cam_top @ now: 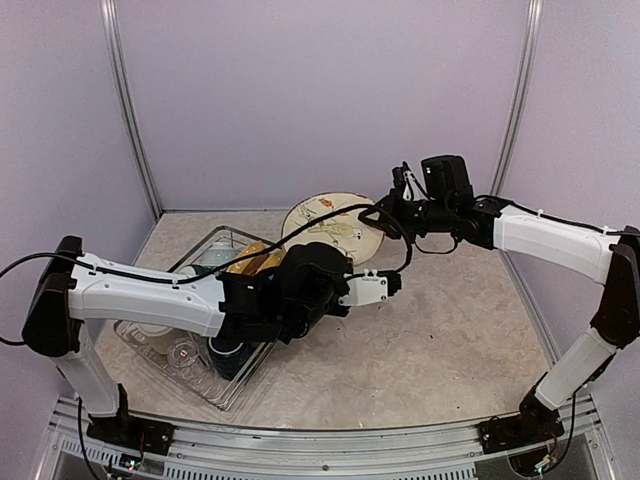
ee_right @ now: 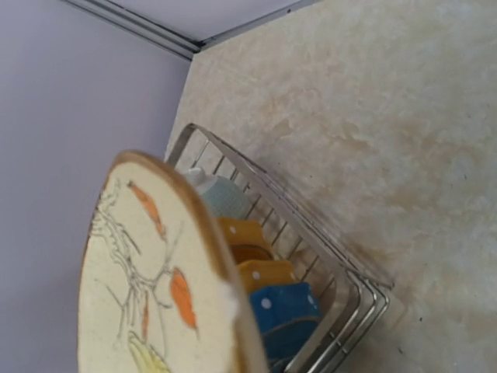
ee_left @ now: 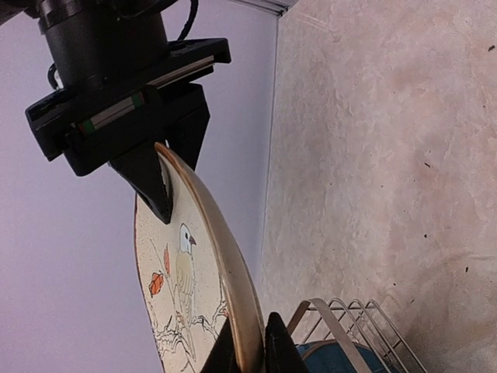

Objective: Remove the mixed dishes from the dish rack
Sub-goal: Pass from the left arm to the right, then place the plate at the center of the board.

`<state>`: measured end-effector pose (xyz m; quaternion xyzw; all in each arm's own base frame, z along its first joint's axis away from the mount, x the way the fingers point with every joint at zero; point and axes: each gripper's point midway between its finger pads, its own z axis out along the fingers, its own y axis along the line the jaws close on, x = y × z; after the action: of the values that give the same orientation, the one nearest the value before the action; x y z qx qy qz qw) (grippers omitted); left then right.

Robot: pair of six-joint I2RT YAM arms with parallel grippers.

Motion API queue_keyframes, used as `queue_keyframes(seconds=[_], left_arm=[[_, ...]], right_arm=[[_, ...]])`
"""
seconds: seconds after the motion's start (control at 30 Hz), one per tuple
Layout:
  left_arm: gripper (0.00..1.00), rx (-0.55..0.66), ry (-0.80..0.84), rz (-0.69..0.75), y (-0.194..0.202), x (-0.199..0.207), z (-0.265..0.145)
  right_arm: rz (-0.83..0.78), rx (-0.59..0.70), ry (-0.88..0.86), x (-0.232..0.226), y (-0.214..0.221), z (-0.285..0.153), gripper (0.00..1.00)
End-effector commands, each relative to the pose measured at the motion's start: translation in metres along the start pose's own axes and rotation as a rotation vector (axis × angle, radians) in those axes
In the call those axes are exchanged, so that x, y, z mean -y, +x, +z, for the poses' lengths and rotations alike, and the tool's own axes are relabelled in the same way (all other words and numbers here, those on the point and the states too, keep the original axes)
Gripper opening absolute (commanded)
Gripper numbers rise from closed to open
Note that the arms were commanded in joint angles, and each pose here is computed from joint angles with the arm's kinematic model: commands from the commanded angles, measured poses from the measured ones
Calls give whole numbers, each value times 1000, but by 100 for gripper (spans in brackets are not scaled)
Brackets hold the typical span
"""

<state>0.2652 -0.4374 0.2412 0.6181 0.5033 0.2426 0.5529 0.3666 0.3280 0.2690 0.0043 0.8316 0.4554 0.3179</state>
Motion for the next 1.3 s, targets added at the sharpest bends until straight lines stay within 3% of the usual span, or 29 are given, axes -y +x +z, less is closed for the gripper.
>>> queue_keyframes(seconds=[0.0, 0.17, 0.27, 0.57, 0.8, 1.1, 1.27], left_arm=[[21, -41, -10, -63, 0, -21, -5], [68, -36, 90, -180, 0, -24, -18], [81, -4, 171, -289, -2, -30, -33], [86, 102, 181, -706, 30, -115, -70], [94, 138, 101, -989, 87, -169, -80], [95, 110, 105, -1298, 147, -193, -66], [97, 101, 101, -1383, 160, -202, -68]], right_arm=[[-15, 31, -64, -15, 0, -13, 0], [17, 128, -93, -10, -22, -37, 0], [27, 179, -86, 0, -37, -53, 0], [108, 280, 1, 92, -51, -113, 0], [111, 232, 171, 161, -28, -134, 0], [138, 168, 204, 195, 5, -131, 0], [145, 132, 213, 220, 8, -125, 0]])
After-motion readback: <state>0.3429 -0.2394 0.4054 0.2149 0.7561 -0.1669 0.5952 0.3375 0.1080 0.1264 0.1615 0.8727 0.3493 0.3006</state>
